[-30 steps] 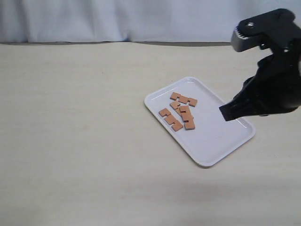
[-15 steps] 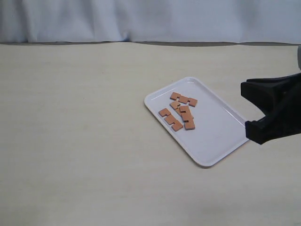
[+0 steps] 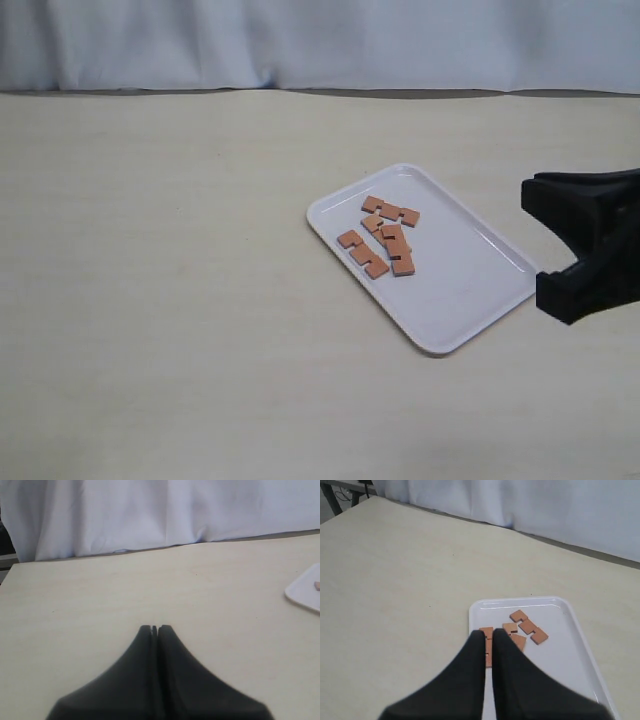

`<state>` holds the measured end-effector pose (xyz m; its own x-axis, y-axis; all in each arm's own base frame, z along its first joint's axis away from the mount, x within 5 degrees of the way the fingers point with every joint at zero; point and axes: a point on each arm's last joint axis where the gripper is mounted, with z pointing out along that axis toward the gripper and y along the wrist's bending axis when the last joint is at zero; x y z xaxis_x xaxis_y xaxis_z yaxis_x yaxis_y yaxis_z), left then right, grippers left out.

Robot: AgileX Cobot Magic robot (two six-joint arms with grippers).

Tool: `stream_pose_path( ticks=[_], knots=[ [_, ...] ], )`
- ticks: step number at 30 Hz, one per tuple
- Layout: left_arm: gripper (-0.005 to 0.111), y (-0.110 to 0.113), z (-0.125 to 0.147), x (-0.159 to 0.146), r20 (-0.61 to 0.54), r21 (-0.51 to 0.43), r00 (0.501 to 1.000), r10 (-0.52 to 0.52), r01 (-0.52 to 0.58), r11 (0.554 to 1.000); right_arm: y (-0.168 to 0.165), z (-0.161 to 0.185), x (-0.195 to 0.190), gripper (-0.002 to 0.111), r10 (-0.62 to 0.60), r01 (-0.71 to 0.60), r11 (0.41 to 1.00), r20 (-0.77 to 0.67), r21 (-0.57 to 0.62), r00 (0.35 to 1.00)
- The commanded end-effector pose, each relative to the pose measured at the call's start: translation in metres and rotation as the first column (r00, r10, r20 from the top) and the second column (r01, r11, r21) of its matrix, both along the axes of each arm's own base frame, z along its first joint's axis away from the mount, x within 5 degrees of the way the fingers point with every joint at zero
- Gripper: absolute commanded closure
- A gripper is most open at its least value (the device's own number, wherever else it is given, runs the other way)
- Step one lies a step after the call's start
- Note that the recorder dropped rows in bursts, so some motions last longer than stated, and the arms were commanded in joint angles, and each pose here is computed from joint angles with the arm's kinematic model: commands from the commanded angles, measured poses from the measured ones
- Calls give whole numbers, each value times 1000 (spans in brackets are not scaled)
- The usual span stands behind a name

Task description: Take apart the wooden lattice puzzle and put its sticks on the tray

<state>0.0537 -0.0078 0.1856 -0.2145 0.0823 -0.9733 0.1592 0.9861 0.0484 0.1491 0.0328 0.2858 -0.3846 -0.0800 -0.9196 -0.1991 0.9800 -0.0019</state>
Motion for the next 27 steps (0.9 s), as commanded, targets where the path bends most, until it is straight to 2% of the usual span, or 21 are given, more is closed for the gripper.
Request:
stream_pose_path(
  ticks=[1, 7, 11, 13, 14, 15, 17, 19, 23, 27],
  knots=[
    [107, -1, 0, 0, 9, -6, 1000, -9, 9, 1000, -3, -22, -14, 104, 1, -1, 1000, 17, 25, 1000],
    [107, -1, 0, 0, 9, -6, 1000, -9, 9, 1000, -7, -66, -47, 104, -47, 61, 971, -66, 233, 997],
    [107, -1, 0, 0, 9, -6, 1000, -9, 9, 1000, -12, -104, -68, 104, -57, 78, 966, -91, 247, 994],
    [107, -1, 0, 0, 9, -6, 1000, -9, 9, 1000, -16, -111, -76, 104, -81, 99, 964, -82, 248, 993],
    [107, -1, 0, 0, 9, -6, 1000, -9, 9, 1000, -18, -120, -85, 104, -99, 145, 960, -191, 241, 977],
    [107, -1, 0, 0, 7, -6, 1000, -9, 9, 1000, -19, -122, -91, 104, -120, 177, 948, -218, 266, 969],
    [107, -1, 0, 0, 8, -6, 1000, -9, 9, 1000, -22, -115, -93, 104, -168, 193, 930, -105, 313, 980],
    [107, -1, 0, 0, 8, -6, 1000, -9, 9, 1000, -26, -101, -95, 104, -233, 190, 913, 80, 362, 969],
    [107, -1, 0, 0, 4, -6, 1000, -9, 9, 1000, -33, -87, -93, 104, -327, 219, 893, 234, 394, 915],
    [107, -1, 0, 0, 4, -6, 1000, -9, 9, 1000, -33, -83, -93, 104, -336, 212, 891, 268, 401, 903]
  ],
)
